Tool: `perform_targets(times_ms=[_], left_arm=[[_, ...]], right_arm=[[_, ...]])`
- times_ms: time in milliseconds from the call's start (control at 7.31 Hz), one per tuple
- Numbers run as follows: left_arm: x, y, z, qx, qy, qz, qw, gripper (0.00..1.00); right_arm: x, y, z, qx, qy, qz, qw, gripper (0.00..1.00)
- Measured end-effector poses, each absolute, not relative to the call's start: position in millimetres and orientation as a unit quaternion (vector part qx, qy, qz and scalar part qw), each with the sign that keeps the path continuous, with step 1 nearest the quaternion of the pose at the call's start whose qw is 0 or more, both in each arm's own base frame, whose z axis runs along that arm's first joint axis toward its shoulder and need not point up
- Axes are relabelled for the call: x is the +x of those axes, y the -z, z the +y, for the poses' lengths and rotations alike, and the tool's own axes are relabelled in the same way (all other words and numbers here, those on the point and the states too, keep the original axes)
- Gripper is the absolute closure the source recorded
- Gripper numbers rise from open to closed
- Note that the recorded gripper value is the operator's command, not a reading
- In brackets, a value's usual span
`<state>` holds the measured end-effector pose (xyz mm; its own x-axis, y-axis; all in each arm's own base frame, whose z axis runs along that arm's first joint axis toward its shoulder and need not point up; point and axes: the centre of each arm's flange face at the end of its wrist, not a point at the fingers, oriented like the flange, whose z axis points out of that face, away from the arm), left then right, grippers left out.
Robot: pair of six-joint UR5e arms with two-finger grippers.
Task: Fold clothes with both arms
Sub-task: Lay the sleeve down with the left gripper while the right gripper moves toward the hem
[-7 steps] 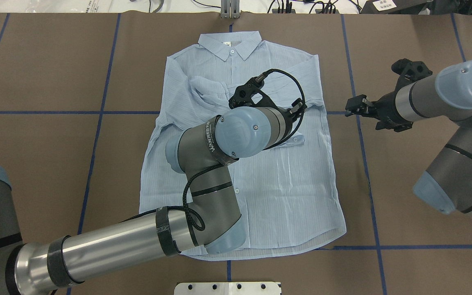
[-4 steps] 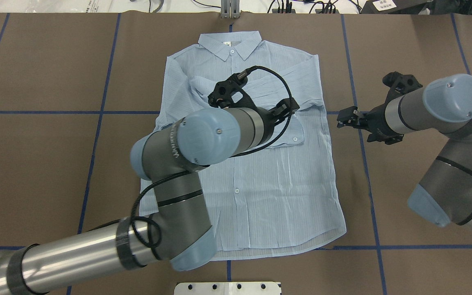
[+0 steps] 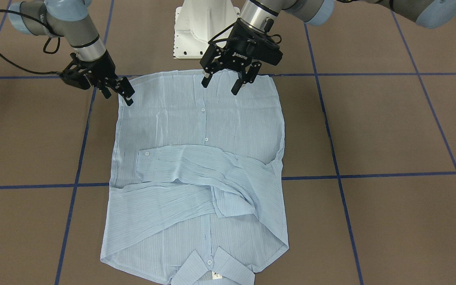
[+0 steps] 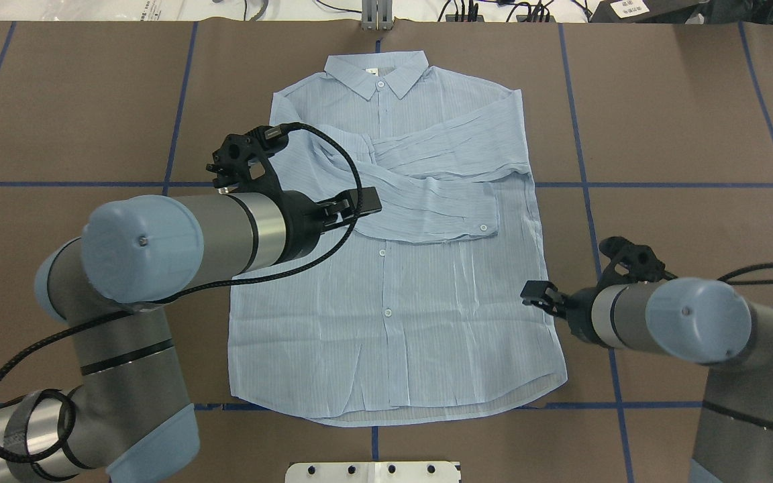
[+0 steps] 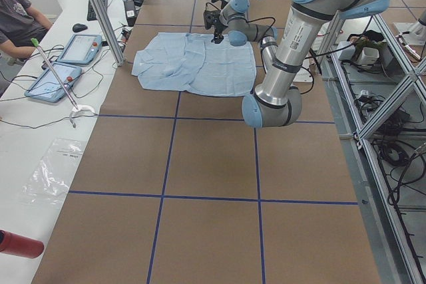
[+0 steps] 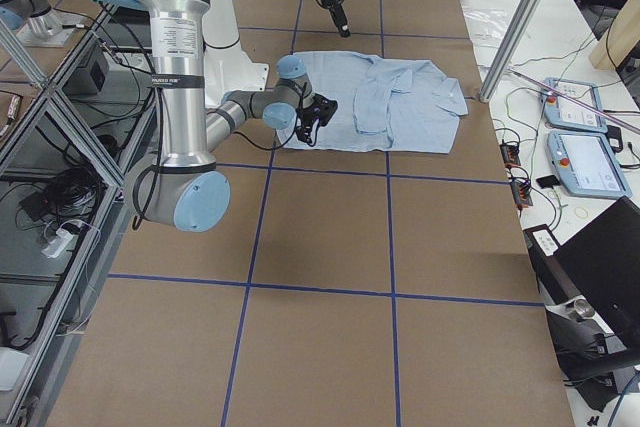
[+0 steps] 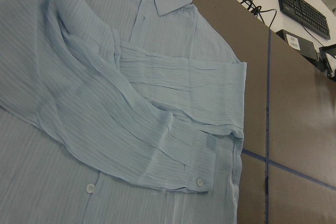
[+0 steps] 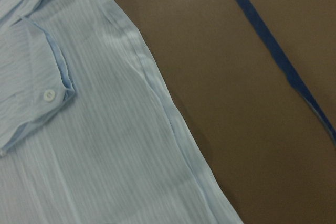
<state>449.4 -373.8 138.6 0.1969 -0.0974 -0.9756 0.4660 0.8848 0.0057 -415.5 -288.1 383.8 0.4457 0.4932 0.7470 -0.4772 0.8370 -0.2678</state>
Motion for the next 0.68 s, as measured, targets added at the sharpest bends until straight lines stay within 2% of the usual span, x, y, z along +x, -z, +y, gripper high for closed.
perform_targets(times_ms=[274, 684], left_arm=[[434, -153, -377, 0.162, 0.185, 0.597, 0.763, 0.00], [422, -148, -374, 0.166, 0.185, 0.604, 0.757, 0.00]], right_arm=[[-432, -394, -236, -0.016, -0.322, -0.426, 0.845, 0.14], [-439, -407, -213, -0.029, -0.357, -0.399, 0.844, 0.19]])
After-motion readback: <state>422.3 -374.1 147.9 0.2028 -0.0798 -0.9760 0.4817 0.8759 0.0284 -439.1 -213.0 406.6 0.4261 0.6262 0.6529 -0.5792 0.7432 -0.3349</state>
